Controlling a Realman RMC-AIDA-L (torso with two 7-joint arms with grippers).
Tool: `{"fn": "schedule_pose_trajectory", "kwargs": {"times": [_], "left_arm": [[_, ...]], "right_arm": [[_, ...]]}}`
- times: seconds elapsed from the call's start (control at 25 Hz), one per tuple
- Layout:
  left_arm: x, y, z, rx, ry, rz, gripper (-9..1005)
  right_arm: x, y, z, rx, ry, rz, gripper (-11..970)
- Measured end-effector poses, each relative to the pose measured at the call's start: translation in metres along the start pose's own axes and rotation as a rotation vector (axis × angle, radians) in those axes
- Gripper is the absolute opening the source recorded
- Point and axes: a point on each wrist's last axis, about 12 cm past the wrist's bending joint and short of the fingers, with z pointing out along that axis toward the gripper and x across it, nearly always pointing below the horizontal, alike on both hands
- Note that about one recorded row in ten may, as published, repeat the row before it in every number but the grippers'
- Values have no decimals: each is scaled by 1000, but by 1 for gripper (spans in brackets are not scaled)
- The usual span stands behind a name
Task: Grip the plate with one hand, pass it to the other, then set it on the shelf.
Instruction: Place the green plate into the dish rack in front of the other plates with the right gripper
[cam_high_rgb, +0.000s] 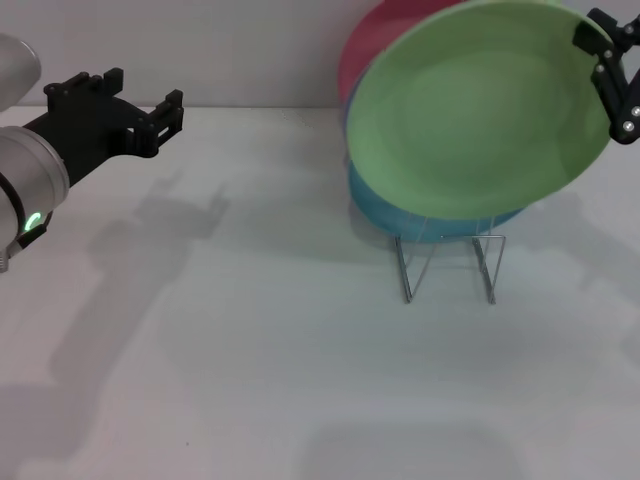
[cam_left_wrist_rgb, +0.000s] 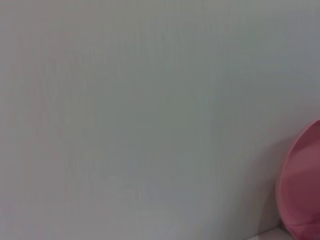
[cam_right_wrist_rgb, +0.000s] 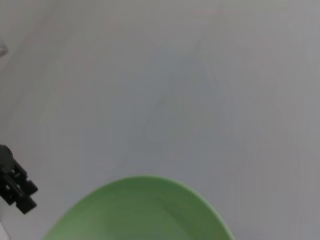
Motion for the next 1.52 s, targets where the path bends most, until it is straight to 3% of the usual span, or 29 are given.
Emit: {"fn": "schedule_pose_trajectory", "kwargs": {"times": [1.08, 1.52], "left_arm": [[5, -6, 9, 8, -6, 7, 647], [3, -10, 18, 29, 1, 20, 647]], "right_arm": [[18, 9, -4, -65, 94, -49, 60], [39, 29, -6, -59, 145, -23, 81]]}}
